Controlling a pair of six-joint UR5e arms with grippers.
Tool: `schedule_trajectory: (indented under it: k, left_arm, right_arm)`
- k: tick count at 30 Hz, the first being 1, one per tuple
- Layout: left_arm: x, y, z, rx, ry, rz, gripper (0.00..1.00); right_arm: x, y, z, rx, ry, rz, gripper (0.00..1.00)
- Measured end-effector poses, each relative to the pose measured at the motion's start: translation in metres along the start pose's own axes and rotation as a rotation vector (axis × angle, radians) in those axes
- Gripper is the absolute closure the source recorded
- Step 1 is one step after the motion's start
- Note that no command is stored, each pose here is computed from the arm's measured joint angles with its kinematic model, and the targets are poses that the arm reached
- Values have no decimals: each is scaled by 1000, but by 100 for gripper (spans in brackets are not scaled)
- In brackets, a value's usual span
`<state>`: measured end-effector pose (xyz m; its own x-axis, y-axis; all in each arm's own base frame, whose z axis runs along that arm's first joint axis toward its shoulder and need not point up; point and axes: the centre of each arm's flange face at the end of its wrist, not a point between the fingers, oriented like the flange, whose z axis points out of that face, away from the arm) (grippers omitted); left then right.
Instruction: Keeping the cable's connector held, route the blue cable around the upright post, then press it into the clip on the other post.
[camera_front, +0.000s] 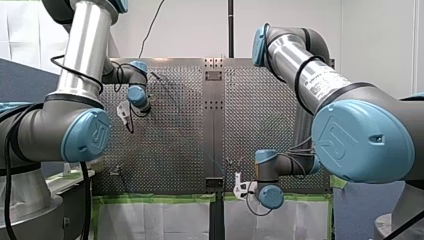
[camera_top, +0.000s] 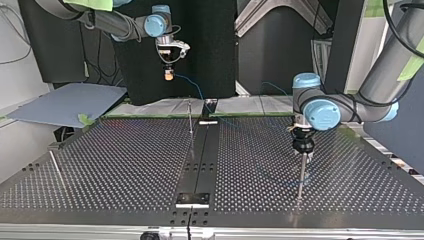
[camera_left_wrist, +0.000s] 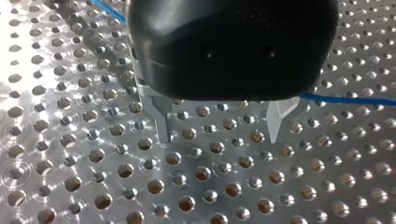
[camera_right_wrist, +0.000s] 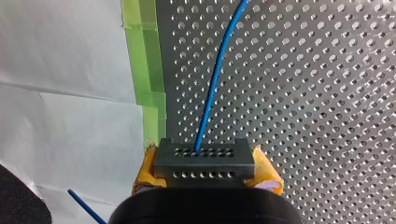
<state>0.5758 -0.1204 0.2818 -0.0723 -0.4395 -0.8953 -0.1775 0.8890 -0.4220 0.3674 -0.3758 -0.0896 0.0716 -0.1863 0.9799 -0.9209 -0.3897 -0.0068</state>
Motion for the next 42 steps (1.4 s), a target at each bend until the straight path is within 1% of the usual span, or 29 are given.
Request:
schedule_trajectory:
  k: [4, 7, 10, 17, 21, 25, 30, 35, 38, 42]
  left_arm:
    - [2, -1, -1, 16, 21, -33, 0]
    - [3, -3, -1, 35, 36, -60, 0]
    - [4, -3, -2, 45, 52, -88, 0]
    - [8, -3, -5, 54, 95, -158, 0]
    - [14, 1, -9, 49, 121, -198, 0]
    - [21, 4, -12, 64, 141, -243, 0]
    - [24, 7, -15, 80, 137, -299, 0]
    - [26, 10, -24, 112, 127, -359, 0]
    - [24, 13, -28, 127, 110, -394, 0]
    - [19, 16, -28, 143, 79, -438, 0]
  right_arm:
    - [0, 0, 0, 8, 1, -7, 100]
    - [0, -1, 0, 11, 2, -9, 100]
    - [0, -1, 1, 15, 4, -9, 100]
    - [1, -2, 1, 21, 7, -9, 100]
    - [1, -2, 1, 21, 7, -9, 100]
    - [1, -2, 1, 22, 8, -10, 100]
    - [1, -2, 1, 22, 8, -11, 100]
    - [1, -2, 1, 22, 10, -12, 100]
    - [1, -2, 1, 23, 12, -12, 100]
    - [1, -2, 2, 24, 13, -12, 100]
